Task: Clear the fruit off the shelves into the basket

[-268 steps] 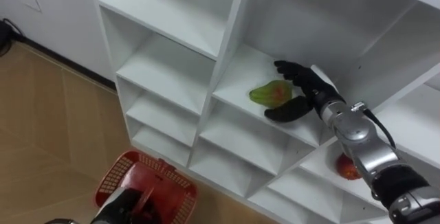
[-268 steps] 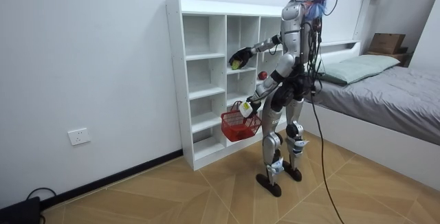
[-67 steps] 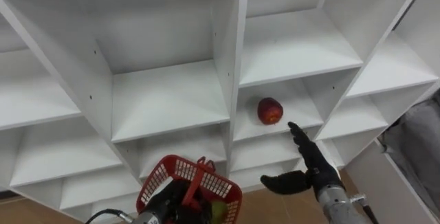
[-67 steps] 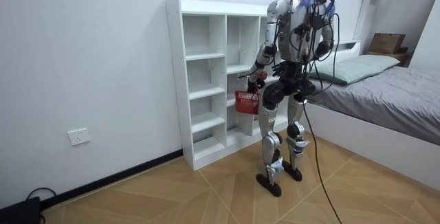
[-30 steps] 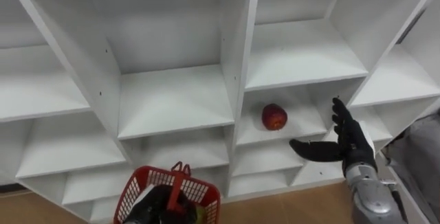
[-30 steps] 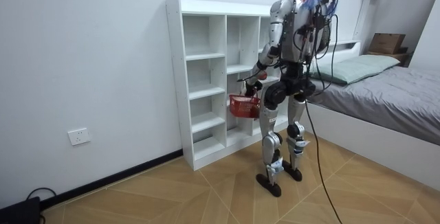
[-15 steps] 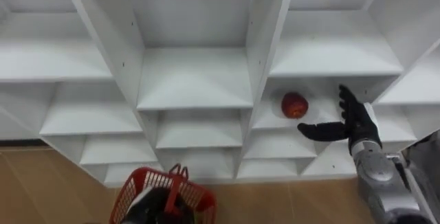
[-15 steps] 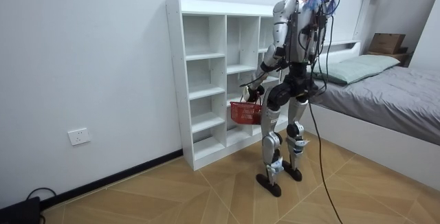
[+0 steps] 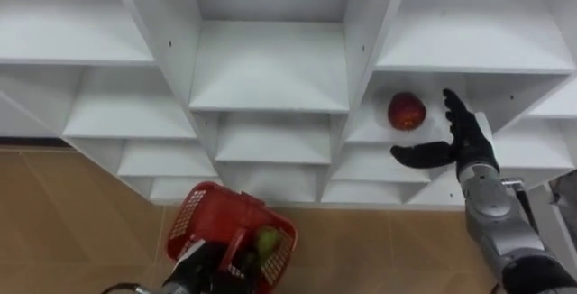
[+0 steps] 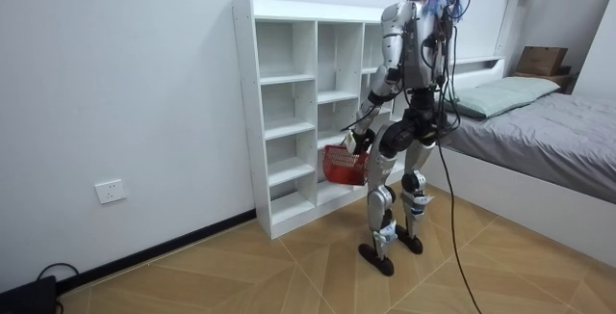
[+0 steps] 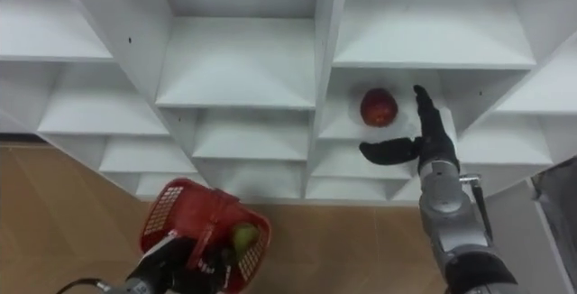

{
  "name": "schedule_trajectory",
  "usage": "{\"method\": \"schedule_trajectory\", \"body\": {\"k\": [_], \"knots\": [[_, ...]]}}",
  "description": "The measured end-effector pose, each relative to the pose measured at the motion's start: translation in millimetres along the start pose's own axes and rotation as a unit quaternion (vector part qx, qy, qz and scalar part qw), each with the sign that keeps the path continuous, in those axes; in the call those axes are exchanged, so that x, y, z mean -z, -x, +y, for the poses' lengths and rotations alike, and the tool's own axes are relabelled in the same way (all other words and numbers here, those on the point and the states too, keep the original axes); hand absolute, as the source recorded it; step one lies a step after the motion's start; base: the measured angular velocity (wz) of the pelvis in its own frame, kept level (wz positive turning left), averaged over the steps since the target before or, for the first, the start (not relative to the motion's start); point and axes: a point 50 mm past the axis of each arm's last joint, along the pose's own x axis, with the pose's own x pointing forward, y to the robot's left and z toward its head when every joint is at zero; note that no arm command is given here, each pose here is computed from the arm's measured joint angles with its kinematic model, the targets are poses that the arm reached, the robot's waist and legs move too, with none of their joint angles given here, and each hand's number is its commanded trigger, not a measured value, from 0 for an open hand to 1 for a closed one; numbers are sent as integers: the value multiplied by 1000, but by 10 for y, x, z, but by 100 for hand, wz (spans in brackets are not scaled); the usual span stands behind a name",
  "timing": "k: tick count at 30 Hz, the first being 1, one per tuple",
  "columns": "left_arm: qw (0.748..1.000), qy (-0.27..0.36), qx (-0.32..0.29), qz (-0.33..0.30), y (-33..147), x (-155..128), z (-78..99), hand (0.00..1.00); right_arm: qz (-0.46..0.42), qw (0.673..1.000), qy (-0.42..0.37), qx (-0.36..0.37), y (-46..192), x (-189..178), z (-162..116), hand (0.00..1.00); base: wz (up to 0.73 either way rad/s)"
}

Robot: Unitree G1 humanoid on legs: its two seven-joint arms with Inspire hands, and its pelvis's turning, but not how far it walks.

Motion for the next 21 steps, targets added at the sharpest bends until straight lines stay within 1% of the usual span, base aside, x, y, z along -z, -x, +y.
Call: {"method": "schedule_trajectory", "body": {"k": [3,8,16,21], "knots": [[1000,-2,4,0,-15,-11,-20,100,-10,1000,4,0,-28,-65,7,0,0],[1000,-6,1,13,-50,-24,6,100,-16,1000,10,-1,-45,-107,19,0,-4],[1000,-10,-2,5,-94,-131,42,100,-52,998,35,31,-129,-327,-9,0,-4],[1000,10,-5,2,-100,-135,34,100,-61,997,36,37,-151,-393,-12,0,-4]]}}
